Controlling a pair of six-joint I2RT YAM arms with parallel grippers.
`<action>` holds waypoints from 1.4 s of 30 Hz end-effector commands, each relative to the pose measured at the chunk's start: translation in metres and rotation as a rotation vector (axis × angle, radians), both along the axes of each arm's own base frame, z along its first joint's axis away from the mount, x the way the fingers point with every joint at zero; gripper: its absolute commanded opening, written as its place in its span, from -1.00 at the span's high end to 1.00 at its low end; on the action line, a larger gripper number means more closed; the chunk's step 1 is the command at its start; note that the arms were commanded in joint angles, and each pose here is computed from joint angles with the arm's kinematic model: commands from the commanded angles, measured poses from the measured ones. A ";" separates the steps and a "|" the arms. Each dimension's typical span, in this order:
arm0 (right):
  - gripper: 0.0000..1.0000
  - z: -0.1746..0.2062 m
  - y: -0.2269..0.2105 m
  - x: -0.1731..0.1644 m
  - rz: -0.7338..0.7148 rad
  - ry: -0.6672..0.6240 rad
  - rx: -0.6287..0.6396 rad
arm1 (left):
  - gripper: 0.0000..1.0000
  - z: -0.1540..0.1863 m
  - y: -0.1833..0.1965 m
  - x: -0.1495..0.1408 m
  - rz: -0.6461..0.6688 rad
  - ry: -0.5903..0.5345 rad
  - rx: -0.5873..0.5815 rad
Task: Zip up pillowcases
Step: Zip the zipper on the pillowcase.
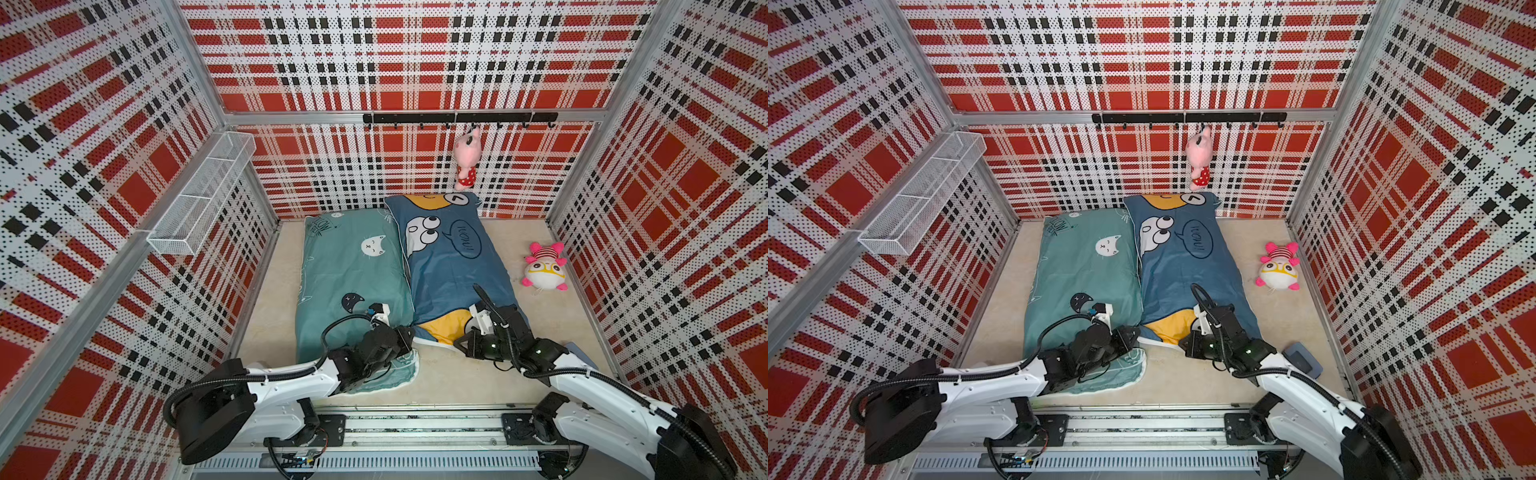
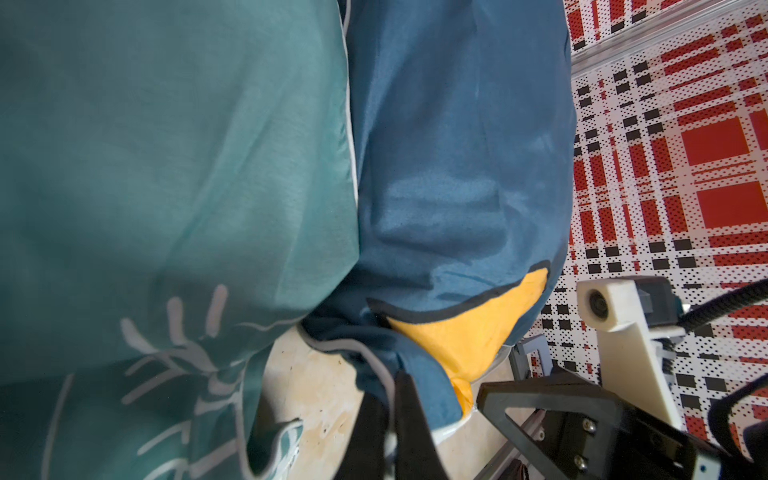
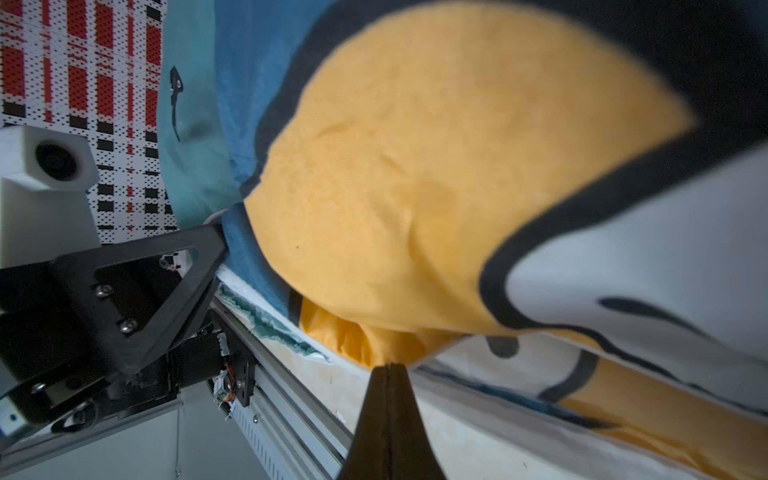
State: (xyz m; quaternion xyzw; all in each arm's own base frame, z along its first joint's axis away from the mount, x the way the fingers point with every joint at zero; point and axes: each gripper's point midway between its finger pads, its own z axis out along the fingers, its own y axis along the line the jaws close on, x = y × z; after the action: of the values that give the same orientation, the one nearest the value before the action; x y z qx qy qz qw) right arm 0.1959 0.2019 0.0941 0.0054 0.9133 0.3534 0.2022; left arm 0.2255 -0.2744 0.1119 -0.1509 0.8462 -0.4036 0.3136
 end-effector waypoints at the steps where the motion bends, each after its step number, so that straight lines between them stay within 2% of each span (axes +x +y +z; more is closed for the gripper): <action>1: 1.00 -0.012 -0.025 -0.004 -0.060 0.016 -0.135 | 1.00 -0.005 0.015 0.007 0.044 -0.021 0.054; 9: 1.00 -0.015 -0.061 -0.004 -0.165 0.015 -0.284 | 1.00 -0.007 0.021 0.012 0.060 -0.025 0.072; 16: 1.00 -0.019 -0.096 0.000 -0.296 -0.010 -0.397 | 1.00 0.007 0.034 0.026 0.098 -0.059 0.119; 35: 1.00 -0.041 -0.160 -0.001 -0.633 0.092 -0.531 | 1.00 0.021 0.081 0.054 0.167 -0.109 0.116; 42: 1.00 -0.044 -0.178 -0.005 -0.766 0.080 -0.482 | 1.00 0.017 0.090 0.054 0.175 -0.107 0.109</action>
State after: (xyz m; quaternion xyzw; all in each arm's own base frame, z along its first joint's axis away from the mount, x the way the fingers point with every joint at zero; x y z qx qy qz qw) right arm 0.1968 0.0447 0.0528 0.2668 0.9243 0.0601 0.2664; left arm 0.2689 -0.2008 0.1220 -0.1704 0.8458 -0.3505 0.3644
